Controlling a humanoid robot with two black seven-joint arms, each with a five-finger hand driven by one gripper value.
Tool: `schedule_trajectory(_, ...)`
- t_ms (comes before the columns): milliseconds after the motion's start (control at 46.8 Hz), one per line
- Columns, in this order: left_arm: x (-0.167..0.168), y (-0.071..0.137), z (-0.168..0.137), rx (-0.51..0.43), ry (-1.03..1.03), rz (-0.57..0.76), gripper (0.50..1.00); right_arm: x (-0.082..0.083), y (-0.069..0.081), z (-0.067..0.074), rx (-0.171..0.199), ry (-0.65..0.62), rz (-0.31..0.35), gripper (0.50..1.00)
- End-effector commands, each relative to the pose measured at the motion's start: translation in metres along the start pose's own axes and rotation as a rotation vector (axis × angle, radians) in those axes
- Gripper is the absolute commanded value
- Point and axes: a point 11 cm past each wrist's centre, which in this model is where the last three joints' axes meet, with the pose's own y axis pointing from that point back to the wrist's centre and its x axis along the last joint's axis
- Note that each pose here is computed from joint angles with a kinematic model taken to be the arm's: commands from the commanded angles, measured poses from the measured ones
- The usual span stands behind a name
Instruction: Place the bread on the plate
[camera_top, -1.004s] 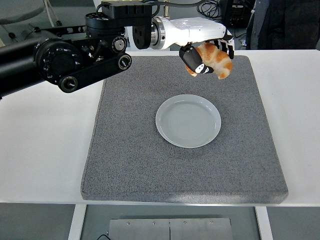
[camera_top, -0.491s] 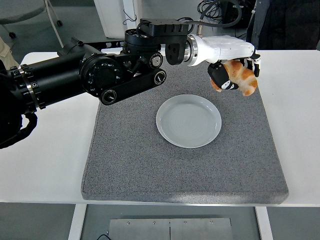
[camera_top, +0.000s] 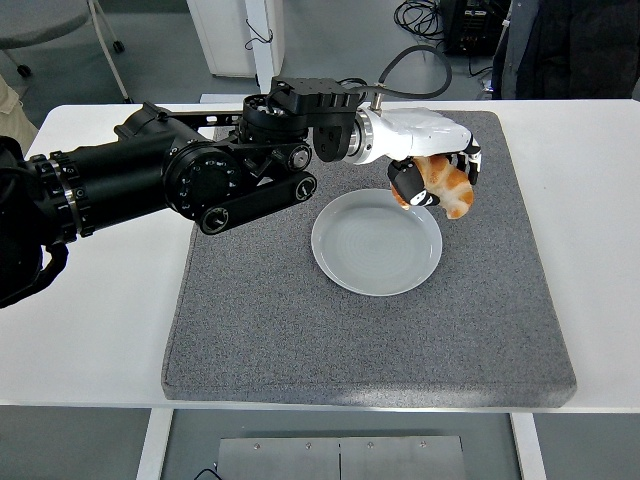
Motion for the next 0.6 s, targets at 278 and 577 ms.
schedule_trajectory(278, -0.029, -0.001, -0.008, 0.014, 0.005, -0.038, 0.500, 0.000, 0.000, -0.001, 0.001, 0.000, 0.000, 1.000)
schedule_trajectory(577, -0.057, -0.001, -0.017, 0.032, 0.027, -0.069, 0.500, 0.000, 0.000, 0.000, 0.000, 0.000, 0.000, 1.000)
